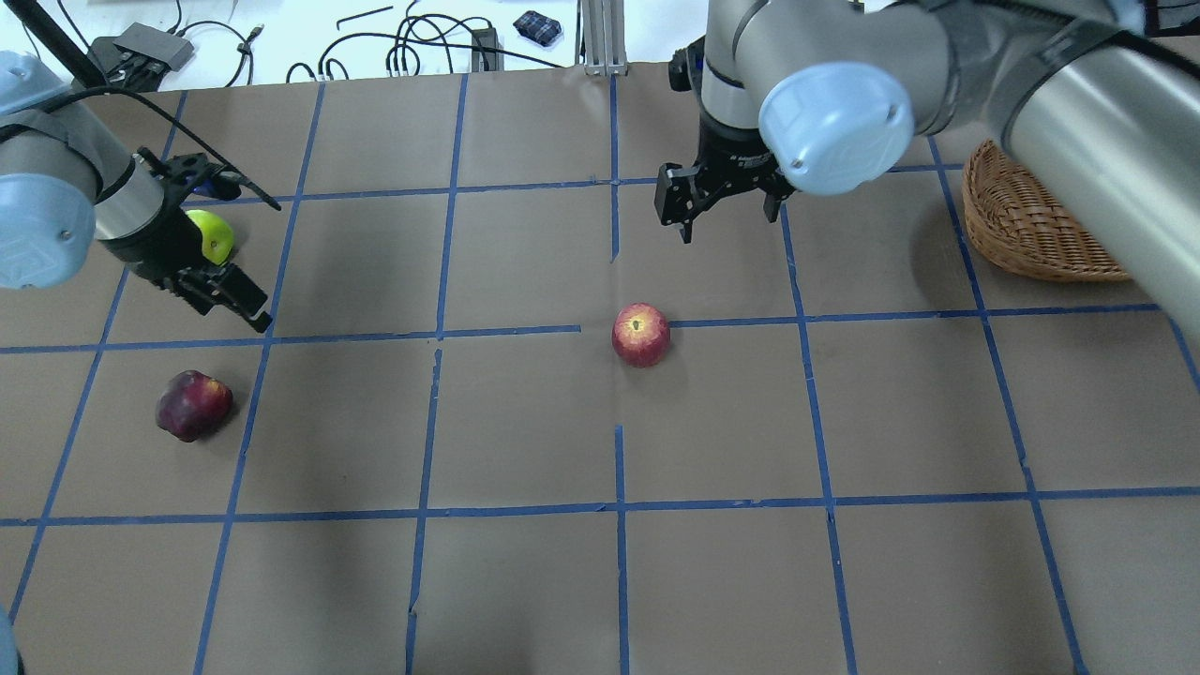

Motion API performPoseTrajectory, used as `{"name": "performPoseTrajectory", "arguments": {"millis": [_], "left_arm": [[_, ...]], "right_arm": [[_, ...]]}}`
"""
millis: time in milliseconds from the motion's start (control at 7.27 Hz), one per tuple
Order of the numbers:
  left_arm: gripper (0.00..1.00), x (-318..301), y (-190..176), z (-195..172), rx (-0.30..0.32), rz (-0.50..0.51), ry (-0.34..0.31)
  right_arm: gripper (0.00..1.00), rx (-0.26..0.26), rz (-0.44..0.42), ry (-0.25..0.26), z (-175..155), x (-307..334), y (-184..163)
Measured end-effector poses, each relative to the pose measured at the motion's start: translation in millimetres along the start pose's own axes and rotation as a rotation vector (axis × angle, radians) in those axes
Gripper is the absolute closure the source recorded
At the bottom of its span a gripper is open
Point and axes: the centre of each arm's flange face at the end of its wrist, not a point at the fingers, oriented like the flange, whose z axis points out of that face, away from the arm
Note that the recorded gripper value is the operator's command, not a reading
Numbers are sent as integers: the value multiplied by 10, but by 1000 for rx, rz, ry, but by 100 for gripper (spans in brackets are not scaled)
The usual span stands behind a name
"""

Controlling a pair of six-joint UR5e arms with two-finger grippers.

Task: Put all apples into basket
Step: 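Grasp the red-yellow apple with the right gripper while the left reaches the dark apple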

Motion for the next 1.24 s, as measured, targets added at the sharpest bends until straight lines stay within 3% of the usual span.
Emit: {"name": "performPoseTrajectory", "arguments": {"millis": [412, 688, 962, 1100, 1238], "left_arm": [[0, -477, 479, 104, -37, 61, 19], [0, -590, 540, 251, -33, 88, 20], [0, -587, 578, 499, -9, 83, -18], [0, -553, 606, 635, 11, 82, -53], [0, -491, 647, 760, 16, 81, -63]], "right_arm": [[0, 65, 62, -39, 915, -618, 297], [0, 46, 103, -51, 1255, -777, 387], [0, 67, 106, -55, 1460, -801, 395], [4, 78, 106, -54, 1575, -807, 375], [33, 74, 104, -53, 1671, -810, 370]]}}
